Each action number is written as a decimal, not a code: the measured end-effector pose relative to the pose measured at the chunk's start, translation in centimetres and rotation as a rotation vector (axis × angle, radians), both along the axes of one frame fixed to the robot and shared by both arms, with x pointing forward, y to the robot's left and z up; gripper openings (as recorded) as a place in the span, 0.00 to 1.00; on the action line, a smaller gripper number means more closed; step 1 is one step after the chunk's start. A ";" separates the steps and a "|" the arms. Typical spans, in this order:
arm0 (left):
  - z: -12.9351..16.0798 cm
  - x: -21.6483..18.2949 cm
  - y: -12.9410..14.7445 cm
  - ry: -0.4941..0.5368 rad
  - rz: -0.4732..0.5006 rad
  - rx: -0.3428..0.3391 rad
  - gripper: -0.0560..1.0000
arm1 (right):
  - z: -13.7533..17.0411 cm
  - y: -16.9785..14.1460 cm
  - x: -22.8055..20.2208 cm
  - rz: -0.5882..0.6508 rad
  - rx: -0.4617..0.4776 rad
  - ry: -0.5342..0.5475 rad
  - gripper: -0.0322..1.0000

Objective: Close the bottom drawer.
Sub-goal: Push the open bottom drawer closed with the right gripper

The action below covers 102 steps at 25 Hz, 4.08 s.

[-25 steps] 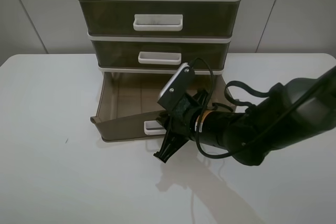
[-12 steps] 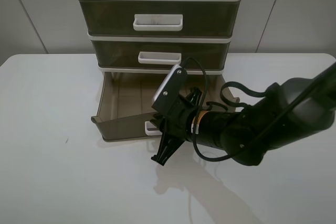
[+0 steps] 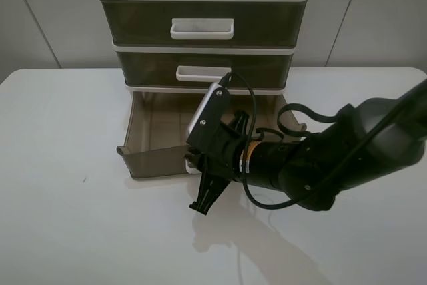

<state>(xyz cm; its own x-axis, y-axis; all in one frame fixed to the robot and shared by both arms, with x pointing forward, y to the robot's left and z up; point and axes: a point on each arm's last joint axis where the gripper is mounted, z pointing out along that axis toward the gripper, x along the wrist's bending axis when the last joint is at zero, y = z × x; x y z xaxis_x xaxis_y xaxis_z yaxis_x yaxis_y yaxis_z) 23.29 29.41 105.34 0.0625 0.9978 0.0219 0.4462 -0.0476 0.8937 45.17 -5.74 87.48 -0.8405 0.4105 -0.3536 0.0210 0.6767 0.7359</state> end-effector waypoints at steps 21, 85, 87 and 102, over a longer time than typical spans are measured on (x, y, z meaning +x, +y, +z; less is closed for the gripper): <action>0.0 0.0 0.0 0.000 0.000 0.000 0.73 | 1.3 3.3 -0.5 0.176 0.034 -0.099 0.04; 0.0 0.0 0.0 0.000 0.000 0.000 0.73 | -1.8 3.6 4.8 -0.179 0.155 -0.060 0.04; 0.0 0.0 0.0 0.000 0.000 0.000 0.73 | -1.9 3.6 5.0 -0.185 0.159 -0.063 0.04; 0.0 0.0 0.0 0.000 0.000 0.000 0.73 | -2.9 3.9 5.9 -0.251 0.220 -0.109 0.04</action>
